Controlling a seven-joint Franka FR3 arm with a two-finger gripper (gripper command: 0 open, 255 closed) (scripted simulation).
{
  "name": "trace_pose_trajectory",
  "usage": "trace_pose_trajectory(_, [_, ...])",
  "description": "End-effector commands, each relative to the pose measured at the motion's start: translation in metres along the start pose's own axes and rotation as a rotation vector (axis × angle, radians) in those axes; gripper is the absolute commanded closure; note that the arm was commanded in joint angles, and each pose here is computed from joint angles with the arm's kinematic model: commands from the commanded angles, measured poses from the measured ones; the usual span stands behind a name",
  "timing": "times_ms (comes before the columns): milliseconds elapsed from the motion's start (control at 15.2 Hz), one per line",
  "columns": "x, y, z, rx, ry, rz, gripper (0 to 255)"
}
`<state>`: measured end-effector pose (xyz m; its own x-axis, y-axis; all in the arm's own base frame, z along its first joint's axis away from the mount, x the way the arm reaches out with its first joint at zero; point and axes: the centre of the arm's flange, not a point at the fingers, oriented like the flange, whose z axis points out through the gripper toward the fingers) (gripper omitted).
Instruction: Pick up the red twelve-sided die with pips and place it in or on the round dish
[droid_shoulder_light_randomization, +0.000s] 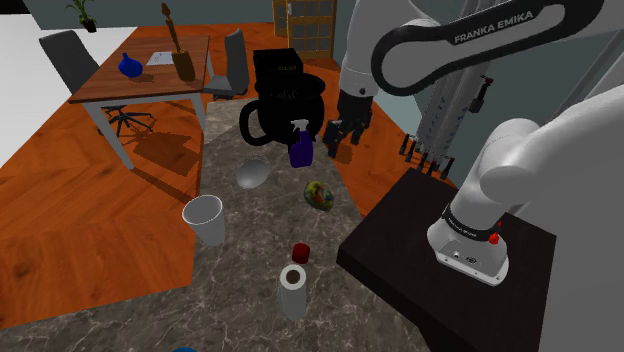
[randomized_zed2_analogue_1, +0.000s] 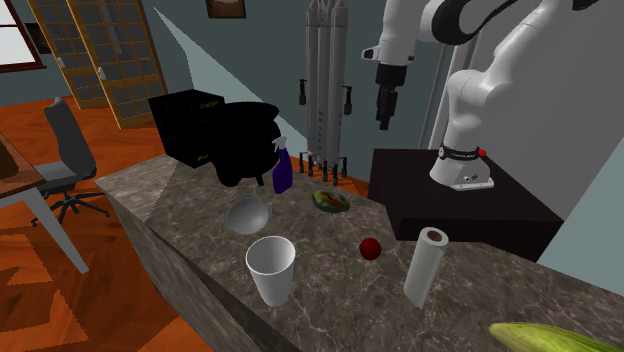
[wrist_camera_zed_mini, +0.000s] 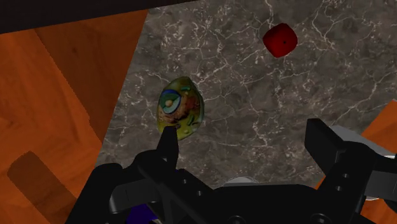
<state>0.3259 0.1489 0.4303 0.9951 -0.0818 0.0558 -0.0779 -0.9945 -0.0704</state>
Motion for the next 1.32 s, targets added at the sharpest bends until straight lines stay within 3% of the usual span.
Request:
trace_pose_trajectory(0, [0.002,-0.011,0.025,-0.004,-0.003,-0.005,0])
trace_pose_trajectory(1254, [-0.002,-0.116,0.256,-0.057,-0.048,-0.056,0])
